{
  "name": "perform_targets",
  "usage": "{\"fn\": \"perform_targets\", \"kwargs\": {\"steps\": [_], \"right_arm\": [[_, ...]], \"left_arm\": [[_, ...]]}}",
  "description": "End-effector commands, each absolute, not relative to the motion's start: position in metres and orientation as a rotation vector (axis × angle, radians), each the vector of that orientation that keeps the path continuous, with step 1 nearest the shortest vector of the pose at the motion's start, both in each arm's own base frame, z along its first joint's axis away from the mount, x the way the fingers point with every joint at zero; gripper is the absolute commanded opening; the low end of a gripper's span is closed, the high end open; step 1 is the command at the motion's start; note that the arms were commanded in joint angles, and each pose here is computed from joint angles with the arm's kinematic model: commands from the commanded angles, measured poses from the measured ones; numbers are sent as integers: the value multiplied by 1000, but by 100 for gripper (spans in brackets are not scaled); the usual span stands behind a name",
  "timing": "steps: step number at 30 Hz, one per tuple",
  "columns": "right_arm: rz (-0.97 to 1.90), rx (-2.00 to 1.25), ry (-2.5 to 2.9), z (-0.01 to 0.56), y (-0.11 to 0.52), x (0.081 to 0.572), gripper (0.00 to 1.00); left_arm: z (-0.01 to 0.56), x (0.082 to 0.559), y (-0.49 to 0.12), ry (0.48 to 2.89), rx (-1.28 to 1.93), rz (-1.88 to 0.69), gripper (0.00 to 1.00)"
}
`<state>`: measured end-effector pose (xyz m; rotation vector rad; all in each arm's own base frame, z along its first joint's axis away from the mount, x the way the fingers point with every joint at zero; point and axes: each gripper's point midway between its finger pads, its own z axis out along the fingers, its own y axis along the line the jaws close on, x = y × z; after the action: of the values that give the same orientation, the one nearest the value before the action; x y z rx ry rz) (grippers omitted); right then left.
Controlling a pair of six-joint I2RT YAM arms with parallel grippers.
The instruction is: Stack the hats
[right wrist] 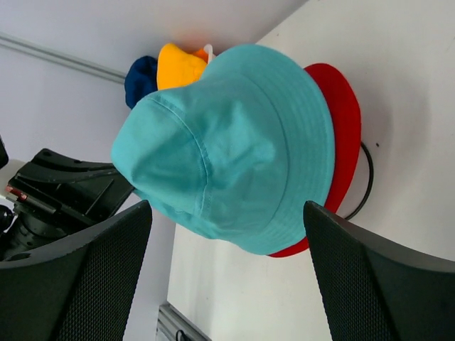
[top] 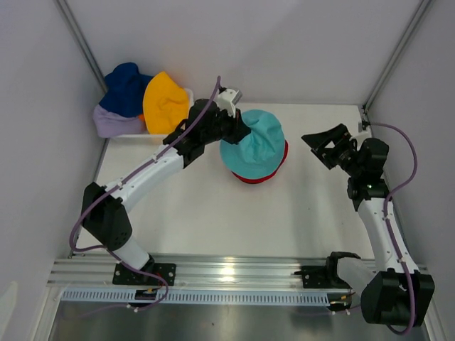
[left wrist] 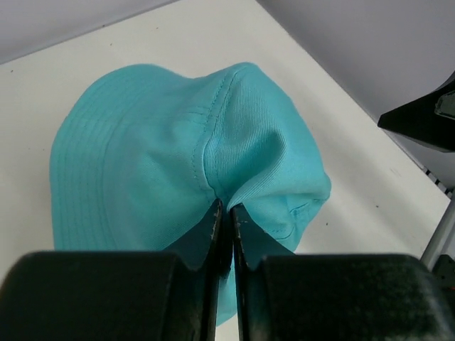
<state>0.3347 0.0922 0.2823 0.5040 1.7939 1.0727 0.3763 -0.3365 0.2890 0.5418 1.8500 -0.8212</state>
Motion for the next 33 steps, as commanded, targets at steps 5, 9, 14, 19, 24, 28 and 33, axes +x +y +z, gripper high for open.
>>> {"fn": "perform_targets", "kwargs": {"steps": [5, 9, 14, 19, 24, 28, 33], "right_arm": [[1038, 387, 1805, 275, 121, 354, 90], [990, 338, 1804, 277, 121, 369, 90], [914, 255, 1794, 283, 113, 399, 90], [993, 136, 1725, 299, 109, 444, 90], [1109, 84, 1756, 283, 118, 482, 88], [1216, 129, 1763, 265, 126, 503, 84], [1266, 122, 1802, 237, 144, 513, 84]], "left_arm": [[273, 380, -315, 1863, 479, -724, 22], [284, 381, -303, 1858, 427, -748, 29], [321, 379, -294, 1791, 373, -816, 52], [358, 379, -281, 1719, 343, -856, 55], [359, 380, -277, 1739, 328, -874, 65], [326, 381, -272, 1833, 250, -861, 64], [278, 372, -262, 1920, 101, -1017, 61]]}}
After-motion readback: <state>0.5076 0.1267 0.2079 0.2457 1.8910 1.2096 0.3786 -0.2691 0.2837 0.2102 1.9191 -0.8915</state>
